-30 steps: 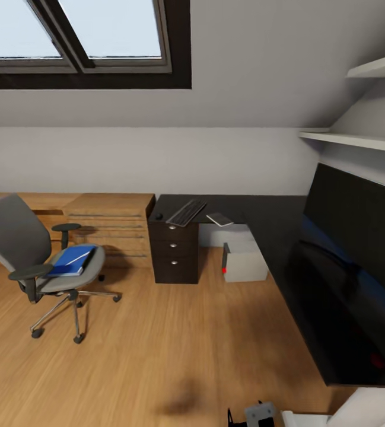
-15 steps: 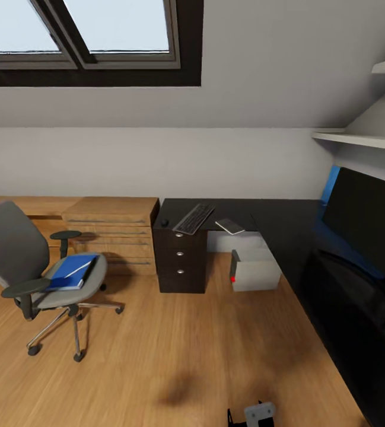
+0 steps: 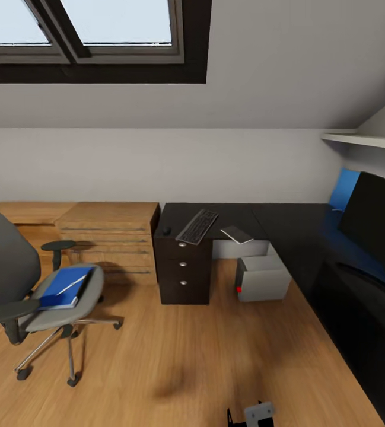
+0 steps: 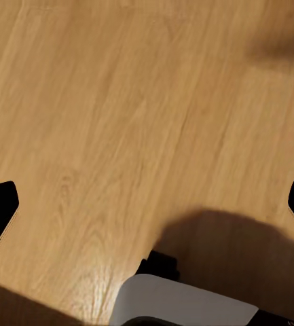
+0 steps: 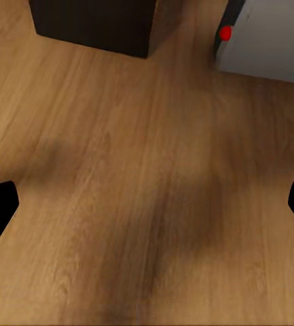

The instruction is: In the bedroom, organize the workspace by keeping the computer under the desk, ensuring the monitor is on the desk, placing the keyboard on the desk next to the monitor, placing the mouse on the desk next to the keyboard, moving the folder from the swivel chair onto the desk next to the mouse, stacking the notebook on top of the folder with the pen on top of the notebook, and positioning the swivel chair next to the desk.

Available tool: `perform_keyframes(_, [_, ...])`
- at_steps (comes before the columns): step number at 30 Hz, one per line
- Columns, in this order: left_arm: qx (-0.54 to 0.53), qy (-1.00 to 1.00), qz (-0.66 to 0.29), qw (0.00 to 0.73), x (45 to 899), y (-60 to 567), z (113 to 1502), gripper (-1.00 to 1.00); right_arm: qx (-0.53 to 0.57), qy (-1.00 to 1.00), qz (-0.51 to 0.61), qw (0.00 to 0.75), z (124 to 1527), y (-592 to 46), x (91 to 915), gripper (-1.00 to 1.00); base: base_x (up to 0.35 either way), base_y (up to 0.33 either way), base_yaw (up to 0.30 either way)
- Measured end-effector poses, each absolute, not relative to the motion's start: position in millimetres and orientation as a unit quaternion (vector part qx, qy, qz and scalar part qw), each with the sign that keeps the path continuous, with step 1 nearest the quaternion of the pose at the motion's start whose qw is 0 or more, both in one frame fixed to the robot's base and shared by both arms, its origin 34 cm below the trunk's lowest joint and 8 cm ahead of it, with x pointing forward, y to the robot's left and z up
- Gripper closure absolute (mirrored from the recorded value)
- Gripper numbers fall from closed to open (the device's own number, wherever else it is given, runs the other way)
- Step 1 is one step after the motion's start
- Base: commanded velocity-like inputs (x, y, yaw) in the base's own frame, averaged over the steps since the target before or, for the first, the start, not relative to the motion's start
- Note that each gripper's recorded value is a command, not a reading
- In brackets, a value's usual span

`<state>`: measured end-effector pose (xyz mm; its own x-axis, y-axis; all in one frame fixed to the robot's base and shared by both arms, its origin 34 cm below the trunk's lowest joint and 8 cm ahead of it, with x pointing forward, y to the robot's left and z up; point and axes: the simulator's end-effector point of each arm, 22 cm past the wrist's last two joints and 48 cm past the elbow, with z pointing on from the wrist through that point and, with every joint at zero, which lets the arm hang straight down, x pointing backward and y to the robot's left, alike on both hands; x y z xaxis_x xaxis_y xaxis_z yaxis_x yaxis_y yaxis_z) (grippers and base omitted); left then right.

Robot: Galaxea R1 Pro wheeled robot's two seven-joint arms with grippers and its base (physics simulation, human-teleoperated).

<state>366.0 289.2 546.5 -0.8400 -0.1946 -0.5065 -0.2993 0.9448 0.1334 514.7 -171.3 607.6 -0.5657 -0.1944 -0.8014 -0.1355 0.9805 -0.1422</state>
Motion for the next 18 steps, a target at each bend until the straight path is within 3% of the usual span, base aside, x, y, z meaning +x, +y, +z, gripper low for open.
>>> perform_keyframes(10, [-0.130,0.953,0.104,0.252,366.5,289.2,546.9,-1.00,-0.093,0.884,-0.031,0.457,608.4,-169.9,515.0,-1.00,0.319,0.132,-0.231])
perform_keyframes(18, [-0.131,0.953,0.100,0.255,368.6,284.1,547.8,-1.00,-0.093,0.884,-0.031,0.458,608.5,-169.6,515.2,-1.00,0.319,0.132,-0.048])
